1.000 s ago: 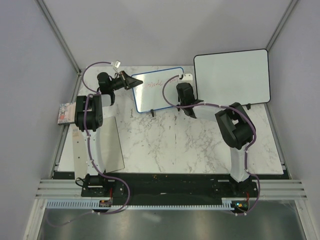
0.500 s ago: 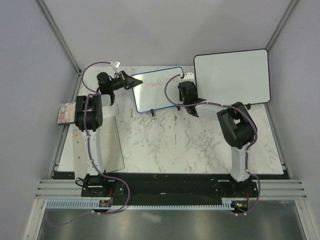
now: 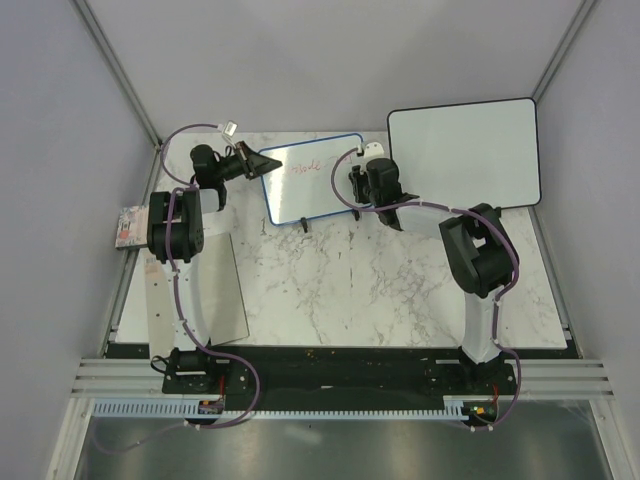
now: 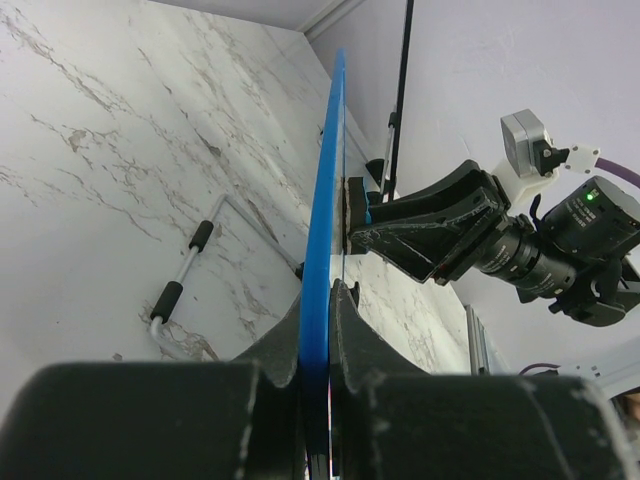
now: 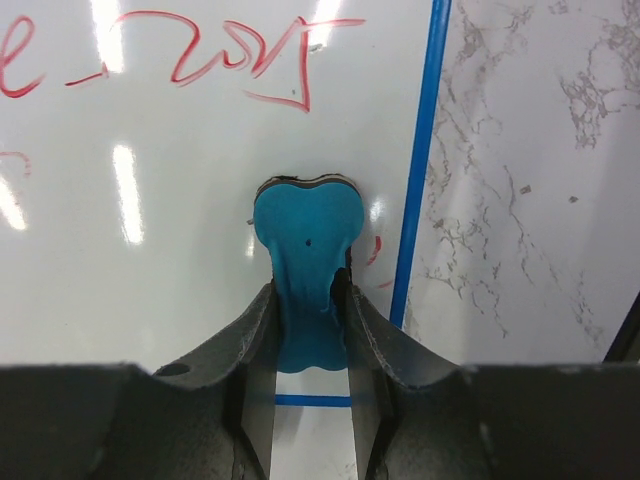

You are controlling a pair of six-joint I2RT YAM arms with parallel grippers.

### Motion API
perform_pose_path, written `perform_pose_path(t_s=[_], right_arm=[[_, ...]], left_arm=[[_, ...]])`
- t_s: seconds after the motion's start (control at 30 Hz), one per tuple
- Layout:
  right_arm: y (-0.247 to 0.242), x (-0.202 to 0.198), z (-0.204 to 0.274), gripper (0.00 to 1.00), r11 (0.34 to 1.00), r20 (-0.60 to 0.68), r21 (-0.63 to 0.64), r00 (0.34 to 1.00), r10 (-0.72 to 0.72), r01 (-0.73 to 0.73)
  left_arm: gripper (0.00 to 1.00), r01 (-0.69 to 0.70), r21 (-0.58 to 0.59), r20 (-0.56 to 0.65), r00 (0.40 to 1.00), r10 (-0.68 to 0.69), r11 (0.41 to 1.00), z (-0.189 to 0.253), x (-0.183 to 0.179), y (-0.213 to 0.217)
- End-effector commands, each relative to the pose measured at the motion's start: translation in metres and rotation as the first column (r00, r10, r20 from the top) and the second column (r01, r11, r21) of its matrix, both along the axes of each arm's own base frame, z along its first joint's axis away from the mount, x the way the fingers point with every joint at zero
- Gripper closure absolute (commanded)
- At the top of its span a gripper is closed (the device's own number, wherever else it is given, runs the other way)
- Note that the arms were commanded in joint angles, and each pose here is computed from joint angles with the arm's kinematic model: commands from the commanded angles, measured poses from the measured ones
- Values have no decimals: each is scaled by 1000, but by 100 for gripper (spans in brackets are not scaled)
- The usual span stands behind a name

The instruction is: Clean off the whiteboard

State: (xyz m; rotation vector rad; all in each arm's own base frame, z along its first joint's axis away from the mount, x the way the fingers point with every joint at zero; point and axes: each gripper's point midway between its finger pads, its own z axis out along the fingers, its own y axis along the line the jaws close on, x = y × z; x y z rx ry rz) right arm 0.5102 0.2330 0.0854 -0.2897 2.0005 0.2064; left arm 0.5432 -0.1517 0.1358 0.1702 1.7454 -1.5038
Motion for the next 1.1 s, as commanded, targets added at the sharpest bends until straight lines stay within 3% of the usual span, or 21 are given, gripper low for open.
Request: perform_pose_path(t_s=[0.0, 0.47, 0.87, 1.07], right_arm=[[40, -12, 3, 100, 989, -21, 57, 991, 136, -135], [9, 42, 35, 100, 996, 28, 42, 996, -85, 84], [6, 68, 58, 100, 996, 52, 33, 995, -81, 79], [27, 64, 46, 100, 998, -2, 52, 1000, 31, -31]], left_arm=[[98, -38, 84, 111, 993, 29, 996, -16, 7, 8], [98, -37, 86, 113, 993, 27, 996, -17, 6, 8], [98, -33, 88, 114, 993, 22, 996, -17, 6, 6], [98, -27, 93, 123, 992, 16, 995, -16, 6, 5]])
